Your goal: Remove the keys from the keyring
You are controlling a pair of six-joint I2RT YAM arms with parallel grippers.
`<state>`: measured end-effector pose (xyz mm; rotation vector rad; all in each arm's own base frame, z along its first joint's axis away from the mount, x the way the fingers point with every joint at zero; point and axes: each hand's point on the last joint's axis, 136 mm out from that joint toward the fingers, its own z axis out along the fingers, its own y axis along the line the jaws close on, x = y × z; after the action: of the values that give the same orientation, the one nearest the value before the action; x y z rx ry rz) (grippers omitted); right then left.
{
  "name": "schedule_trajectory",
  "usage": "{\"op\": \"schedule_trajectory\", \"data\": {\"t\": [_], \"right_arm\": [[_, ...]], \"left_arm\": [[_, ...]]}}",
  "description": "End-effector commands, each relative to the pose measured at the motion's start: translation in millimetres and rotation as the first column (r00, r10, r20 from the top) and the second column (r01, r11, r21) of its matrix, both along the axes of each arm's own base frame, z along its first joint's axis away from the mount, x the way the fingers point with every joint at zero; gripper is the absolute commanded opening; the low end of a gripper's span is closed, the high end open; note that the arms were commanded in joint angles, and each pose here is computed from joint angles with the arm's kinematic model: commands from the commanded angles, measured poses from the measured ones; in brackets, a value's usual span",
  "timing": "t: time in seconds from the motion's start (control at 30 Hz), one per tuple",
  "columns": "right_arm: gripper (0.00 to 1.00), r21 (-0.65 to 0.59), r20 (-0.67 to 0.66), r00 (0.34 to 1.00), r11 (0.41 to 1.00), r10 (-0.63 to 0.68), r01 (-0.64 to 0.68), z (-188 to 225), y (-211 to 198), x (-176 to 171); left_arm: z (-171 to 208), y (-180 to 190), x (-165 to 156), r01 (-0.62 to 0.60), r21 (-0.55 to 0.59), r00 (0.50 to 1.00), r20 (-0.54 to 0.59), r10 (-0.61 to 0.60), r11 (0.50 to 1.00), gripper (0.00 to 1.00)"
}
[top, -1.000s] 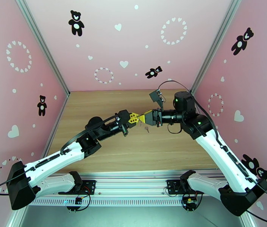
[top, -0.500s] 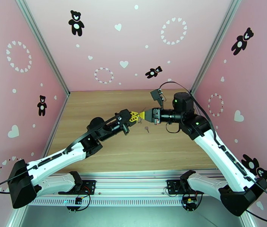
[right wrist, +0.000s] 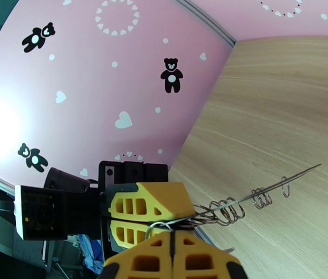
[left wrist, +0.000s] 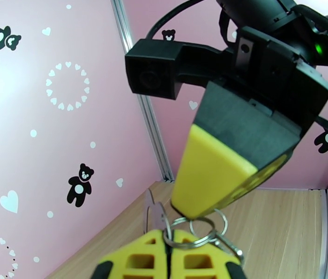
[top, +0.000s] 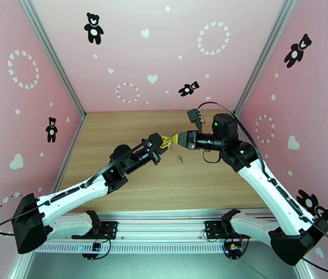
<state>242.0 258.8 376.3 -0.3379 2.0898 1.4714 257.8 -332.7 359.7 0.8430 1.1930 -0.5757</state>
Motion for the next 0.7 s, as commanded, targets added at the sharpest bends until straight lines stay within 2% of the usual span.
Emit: {"op": "schedule_trajectory", "data": {"t": [0.0,0.17,0.27,0.4,0.53,0.6,0.67], "right_arm": [[0.00,0.058,0.044,0.999,0.998,0.004,-0.007,26.0,-1.6,-6.6],[0.00,0.082,0.069,0.997,0.996,0.017,-0.023,38.6,-1.3,-14.2],[0.00,0.033,0.073,0.997,0.999,0.005,-0.008,30.3,-4.2,-14.0],[0.00,0.020,0.138,0.990,1.000,0.011,-0.014,39.4,-7.5,-18.8],[0.00,-0.084,0.198,0.980,0.996,-0.013,0.030,35.3,-17.5,-16.4],[0.00,-0.051,0.217,0.976,0.999,0.020,-0.009,40.7,-12.2,-19.1],[0.00,-0.081,0.215,0.976,0.997,0.027,-0.009,34.9,-12.6,-18.1]], "left_arm": [[-14.9,5.3,14.8,-0.080,0.019,0.996,-0.029,0.081,0.997,0.03],[-18.5,2.8,15.6,-0.072,0.019,0.996,-0.042,0.073,0.997,0.01],[-14.5,2.2,12.4,-0.056,0.003,0.997,-0.044,0.056,0.998,0.00],[-14.2,1.9,8.5,-0.035,0.007,0.998,-0.052,0.036,0.999,0.00],[-8.2,-1.5,-3.0,0.029,-0.001,0.998,-0.061,-0.029,1.000,0.00],[-6.8,-2.6,-8.3,0.058,-0.003,0.996,-0.066,-0.058,0.998,0.00],[-5.0,-3.6,-12.3,0.080,-0.006,0.994,-0.073,-0.080,0.997,0.00]]}}
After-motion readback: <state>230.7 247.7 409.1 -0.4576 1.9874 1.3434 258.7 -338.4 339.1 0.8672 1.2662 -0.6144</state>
